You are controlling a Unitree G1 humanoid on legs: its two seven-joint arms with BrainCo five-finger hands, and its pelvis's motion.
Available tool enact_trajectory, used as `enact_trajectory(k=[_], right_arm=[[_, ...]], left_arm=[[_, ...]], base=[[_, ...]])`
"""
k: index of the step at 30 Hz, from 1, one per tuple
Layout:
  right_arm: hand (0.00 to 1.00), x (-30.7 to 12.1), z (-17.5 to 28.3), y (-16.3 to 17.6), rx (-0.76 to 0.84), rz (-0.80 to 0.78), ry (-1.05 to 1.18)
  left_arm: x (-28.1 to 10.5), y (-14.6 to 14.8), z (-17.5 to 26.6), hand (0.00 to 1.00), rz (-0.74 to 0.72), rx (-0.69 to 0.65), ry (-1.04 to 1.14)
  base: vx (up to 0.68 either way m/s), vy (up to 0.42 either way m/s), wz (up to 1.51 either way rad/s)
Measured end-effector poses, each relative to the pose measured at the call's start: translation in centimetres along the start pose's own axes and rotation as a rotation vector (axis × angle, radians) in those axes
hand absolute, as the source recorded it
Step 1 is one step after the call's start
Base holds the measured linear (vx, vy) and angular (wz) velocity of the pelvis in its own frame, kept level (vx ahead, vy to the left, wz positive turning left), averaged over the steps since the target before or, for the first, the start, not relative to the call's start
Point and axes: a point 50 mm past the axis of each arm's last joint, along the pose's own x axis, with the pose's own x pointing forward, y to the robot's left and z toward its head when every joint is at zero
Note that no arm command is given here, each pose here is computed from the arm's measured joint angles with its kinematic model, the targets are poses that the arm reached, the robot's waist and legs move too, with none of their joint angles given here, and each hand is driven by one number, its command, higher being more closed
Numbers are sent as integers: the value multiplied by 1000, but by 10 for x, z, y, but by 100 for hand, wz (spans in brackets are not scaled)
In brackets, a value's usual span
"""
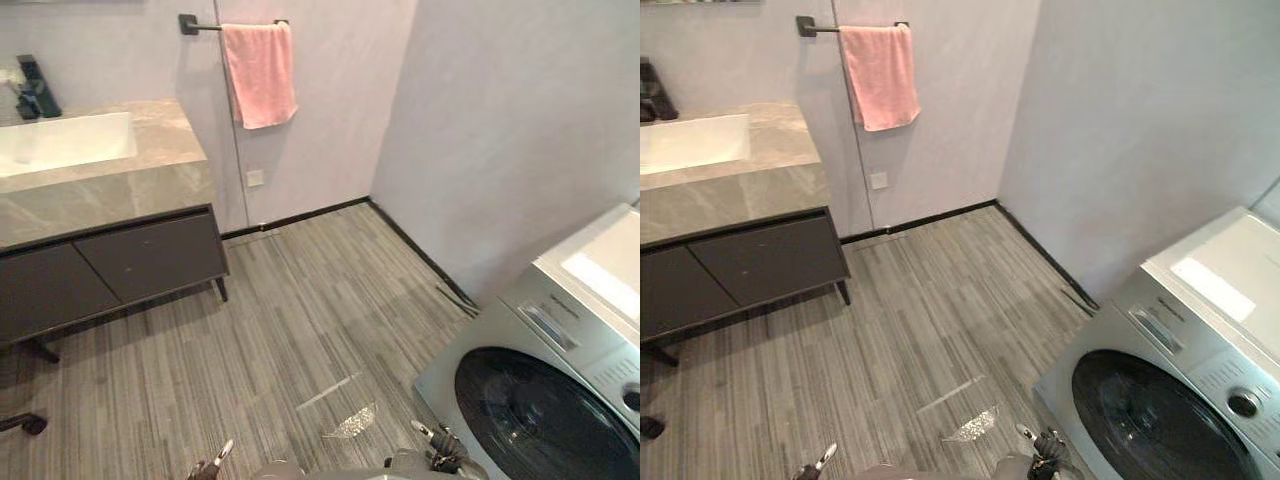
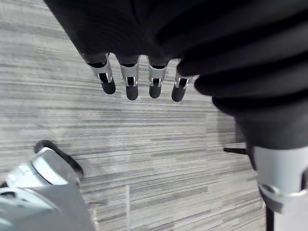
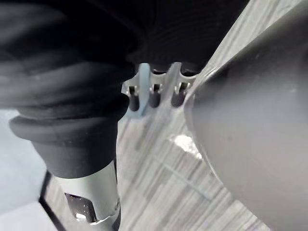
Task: Pick up the laundry basket with both hands and put the clothes into the washing machine.
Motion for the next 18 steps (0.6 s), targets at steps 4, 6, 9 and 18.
enact_trajectory(k=[4,6,9,18], right_arm=[[0,-1,-6,1,-17,6,29],[0,2,2,-2,-32,3,23],[0,5,9,-4,-35,-10,19],[0,10,29,-13,-54,-40,-33]], left_arm=[[3,-8,14,0,-10,-33,-42],[2,-9,10,0,8,-94,-29],[-1,-11,-5,0,8,-109,20],[-1,-28,1,0,-53,-41,0]], base=[[284,-370,83],[346,-520,63],[285,-395,50],[157,-223,71]])
